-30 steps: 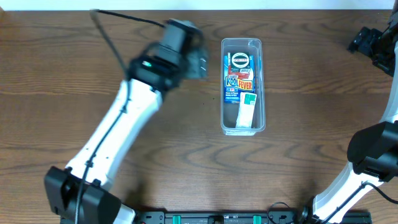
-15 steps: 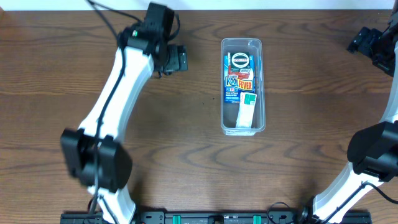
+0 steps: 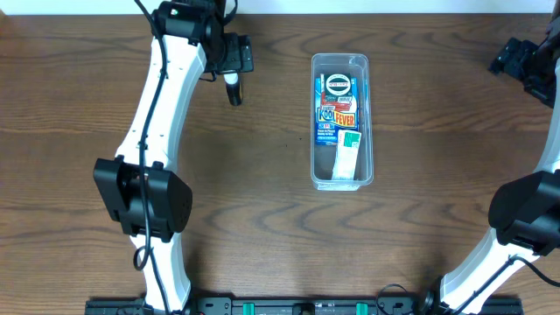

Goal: Pack container
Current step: 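Move the left gripper to the black bottle with white cap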

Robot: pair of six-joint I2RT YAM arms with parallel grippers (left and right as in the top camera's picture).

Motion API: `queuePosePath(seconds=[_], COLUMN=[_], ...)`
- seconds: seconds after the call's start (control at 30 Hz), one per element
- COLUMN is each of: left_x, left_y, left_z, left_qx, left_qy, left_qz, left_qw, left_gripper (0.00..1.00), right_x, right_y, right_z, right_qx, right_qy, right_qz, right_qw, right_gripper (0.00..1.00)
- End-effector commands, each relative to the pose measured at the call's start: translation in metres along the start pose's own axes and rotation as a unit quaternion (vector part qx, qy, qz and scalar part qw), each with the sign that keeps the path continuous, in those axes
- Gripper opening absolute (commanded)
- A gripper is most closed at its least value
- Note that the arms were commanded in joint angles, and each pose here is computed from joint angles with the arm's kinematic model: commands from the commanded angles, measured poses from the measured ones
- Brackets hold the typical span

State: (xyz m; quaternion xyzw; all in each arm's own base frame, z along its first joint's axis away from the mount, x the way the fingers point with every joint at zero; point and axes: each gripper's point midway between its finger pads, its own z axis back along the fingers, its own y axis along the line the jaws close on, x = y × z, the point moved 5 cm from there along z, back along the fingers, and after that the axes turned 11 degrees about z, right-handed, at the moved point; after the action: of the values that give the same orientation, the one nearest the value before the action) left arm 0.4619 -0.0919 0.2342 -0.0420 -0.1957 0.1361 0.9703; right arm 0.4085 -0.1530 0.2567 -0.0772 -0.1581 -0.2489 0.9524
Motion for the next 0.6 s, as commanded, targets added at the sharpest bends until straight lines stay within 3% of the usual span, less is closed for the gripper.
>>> queuePosePath(seconds=[0.0, 0.57], left_x=[0.001, 0.002], left_y=[-0.003, 0.0], left_z=[-0.013, -0.068], left_qx=[-0.003, 0.01], left_qy=[0.01, 0.033], left_qz=[-0.024, -0.044], left_qw=[1.0, 0.998], left_gripper=[0.98, 0.98], right_x=[0.0, 0.0], right_y=[-0.005, -0.005], right_z=[0.007, 0.007], right_qx=[-0.005, -0.005], right_qy=[-0.008, -0.008], right_qz=[-0.011, -0.011], right_qw=[1.0, 1.0], right_gripper=[0.99, 0.99])
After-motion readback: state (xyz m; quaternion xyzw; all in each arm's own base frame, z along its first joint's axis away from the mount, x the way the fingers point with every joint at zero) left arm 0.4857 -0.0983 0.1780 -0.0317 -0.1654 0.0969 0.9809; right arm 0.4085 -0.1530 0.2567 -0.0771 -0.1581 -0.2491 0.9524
